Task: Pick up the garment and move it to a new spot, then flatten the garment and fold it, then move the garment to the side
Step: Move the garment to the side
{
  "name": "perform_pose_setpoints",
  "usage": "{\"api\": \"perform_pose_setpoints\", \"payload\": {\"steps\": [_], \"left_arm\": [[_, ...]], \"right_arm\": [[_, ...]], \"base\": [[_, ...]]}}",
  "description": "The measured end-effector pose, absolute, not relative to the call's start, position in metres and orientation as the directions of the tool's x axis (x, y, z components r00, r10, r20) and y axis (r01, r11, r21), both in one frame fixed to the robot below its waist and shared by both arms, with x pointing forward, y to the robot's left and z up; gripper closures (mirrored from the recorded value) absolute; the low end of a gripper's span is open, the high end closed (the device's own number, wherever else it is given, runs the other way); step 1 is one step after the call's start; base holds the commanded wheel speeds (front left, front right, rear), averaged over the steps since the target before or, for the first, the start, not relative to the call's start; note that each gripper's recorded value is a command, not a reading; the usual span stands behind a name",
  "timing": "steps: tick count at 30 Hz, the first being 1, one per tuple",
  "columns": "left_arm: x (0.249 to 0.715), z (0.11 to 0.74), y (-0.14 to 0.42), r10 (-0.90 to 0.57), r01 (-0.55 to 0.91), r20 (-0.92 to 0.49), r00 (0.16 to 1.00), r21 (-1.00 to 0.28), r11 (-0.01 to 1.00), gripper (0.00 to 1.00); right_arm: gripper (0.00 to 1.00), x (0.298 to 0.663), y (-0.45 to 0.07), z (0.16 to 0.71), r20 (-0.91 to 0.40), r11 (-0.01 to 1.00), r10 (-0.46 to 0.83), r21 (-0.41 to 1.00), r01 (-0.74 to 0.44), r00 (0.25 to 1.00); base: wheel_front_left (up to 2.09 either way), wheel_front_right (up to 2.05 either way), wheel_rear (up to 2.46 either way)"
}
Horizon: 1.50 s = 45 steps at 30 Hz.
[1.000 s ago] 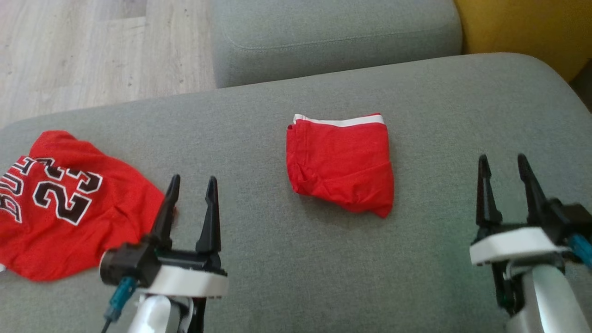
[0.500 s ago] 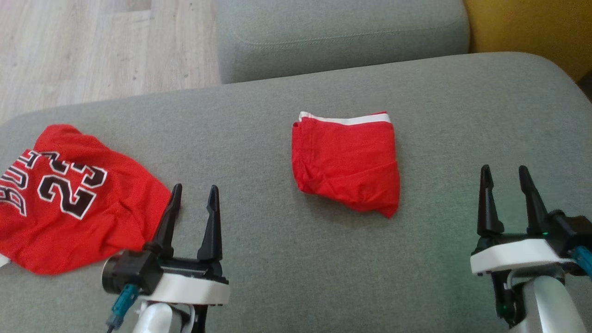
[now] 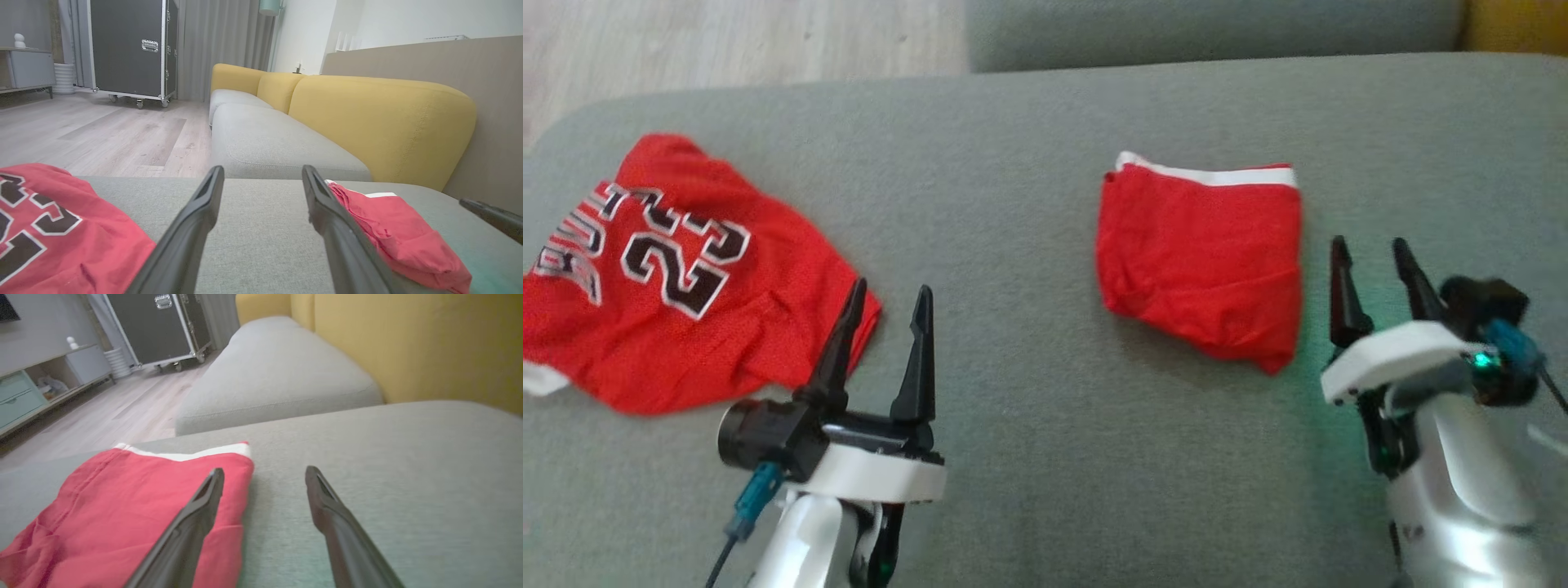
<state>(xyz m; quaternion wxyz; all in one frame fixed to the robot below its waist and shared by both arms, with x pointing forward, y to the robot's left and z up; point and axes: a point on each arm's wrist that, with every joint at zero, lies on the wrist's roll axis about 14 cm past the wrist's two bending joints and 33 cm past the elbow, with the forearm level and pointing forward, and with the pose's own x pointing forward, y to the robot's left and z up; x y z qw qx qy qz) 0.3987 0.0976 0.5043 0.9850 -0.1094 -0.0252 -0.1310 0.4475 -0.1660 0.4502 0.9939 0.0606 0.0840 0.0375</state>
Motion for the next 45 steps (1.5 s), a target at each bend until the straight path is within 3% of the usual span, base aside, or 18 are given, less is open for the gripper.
{"api": "perform_pose_setpoints", "payload": {"steps": [6,12,16,17,18,32,45], "left_arm": [[0.405,0.501,0.112,-0.216,0.226,0.069,0.974,-0.202,0.953,0.00],[0.405,0.494,0.127,-0.169,0.174,0.043,0.985,-0.208,0.963,0.00],[0.405,0.492,0.131,-0.157,0.161,0.038,0.987,-0.205,0.965,0.00],[0.405,0.493,0.131,-0.156,0.161,0.041,0.987,-0.204,0.966,0.00],[0.406,0.494,0.132,-0.154,0.160,0.044,0.987,-0.206,0.965,0.00],[0.403,0.518,0.118,-0.185,0.204,0.109,0.977,-0.209,0.956,0.00],[0.401,0.518,0.102,-0.218,0.239,0.113,0.969,-0.226,0.944,0.00]], "right_arm": [[0.00,0.471,-0.127,0.408,-0.336,0.970,0.177,0.221,-0.105,0.925],[0.00,0.473,-0.096,0.367,-0.480,0.962,0.248,0.223,-0.157,0.841],[0.00,0.482,-0.092,0.365,-0.499,0.961,0.262,0.211,-0.178,0.826],[0.67,0.483,-0.091,0.365,-0.500,0.961,0.265,0.203,-0.186,0.824],[1.00,0.484,-0.090,0.366,-0.493,0.962,0.267,0.192,-0.196,0.828],[1.00,0.477,-0.108,0.397,-0.417,0.951,0.267,-0.030,-0.306,0.869],[1.00,0.474,-0.200,0.414,-0.493,0.869,0.175,-0.330,-0.369,0.852]], "base": [[0.00,0.00,0.00],[0.00,0.00,0.00],[0.00,0.00,0.00],[0.00,0.00,0.00],[0.00,0.00,0.00],[0.00,0.00,0.00],[0.00,0.00,0.00]]}}
